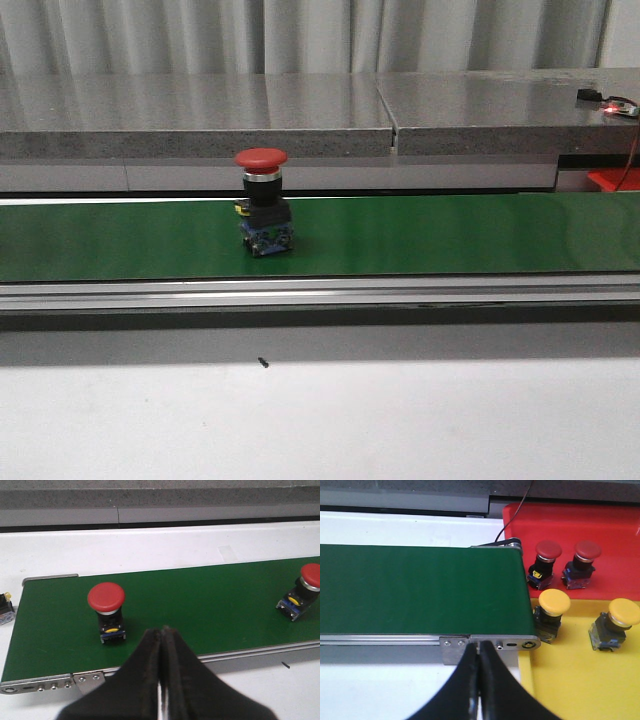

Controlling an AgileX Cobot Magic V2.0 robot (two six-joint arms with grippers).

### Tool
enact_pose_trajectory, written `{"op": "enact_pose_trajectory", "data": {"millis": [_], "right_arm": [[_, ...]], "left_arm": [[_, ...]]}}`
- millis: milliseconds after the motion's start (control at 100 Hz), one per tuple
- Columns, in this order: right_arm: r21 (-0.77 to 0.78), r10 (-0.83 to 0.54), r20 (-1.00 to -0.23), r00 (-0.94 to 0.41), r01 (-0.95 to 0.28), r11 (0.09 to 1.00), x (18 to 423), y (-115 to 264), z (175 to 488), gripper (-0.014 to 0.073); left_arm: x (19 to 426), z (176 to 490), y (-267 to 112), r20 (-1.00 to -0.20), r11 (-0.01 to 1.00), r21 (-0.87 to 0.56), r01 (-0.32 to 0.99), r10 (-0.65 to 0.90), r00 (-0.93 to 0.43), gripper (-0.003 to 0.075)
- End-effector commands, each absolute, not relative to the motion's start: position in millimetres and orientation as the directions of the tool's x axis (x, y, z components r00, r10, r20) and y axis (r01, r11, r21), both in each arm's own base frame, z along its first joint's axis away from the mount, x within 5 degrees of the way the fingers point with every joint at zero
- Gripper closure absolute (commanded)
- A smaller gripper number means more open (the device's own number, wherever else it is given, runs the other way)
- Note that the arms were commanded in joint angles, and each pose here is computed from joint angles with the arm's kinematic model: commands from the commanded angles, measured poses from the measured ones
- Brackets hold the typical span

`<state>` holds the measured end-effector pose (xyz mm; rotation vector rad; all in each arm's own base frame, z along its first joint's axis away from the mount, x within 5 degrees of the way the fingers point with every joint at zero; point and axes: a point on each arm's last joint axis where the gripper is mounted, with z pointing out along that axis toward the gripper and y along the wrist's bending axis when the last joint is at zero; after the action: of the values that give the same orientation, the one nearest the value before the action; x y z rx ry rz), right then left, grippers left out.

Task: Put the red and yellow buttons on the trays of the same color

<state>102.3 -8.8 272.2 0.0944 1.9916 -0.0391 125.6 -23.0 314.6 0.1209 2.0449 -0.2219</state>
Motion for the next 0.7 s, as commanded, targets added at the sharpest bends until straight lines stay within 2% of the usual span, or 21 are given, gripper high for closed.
{"op": "enact_pose_trajectory", "data": {"millis": [0,420,690], "right_arm": [[0.002,0.030,-0.948,-0.316,0.089,0.996,104.9,-9.9,287.0,0.0662],[0.017,0.043,-0.958,-0.285,0.091,0.996,105.6,-9.7,292.2,0.0662],[0.019,0.037,-0.929,-0.367,0.054,0.998,116.4,-7.0,314.5,0.0662]], "left_arm": [[117.9,325.9,-22.8,-0.929,0.976,-0.110,0.186,-0.035,-0.368,0.0741],[100.2,314.7,-22.6,-0.922,0.973,-0.114,0.200,-0.029,-0.387,0.0741],[100.2,314.7,-22.6,-0.922,0.973,-0.114,0.200,-0.029,-0.387,0.0741]]}}
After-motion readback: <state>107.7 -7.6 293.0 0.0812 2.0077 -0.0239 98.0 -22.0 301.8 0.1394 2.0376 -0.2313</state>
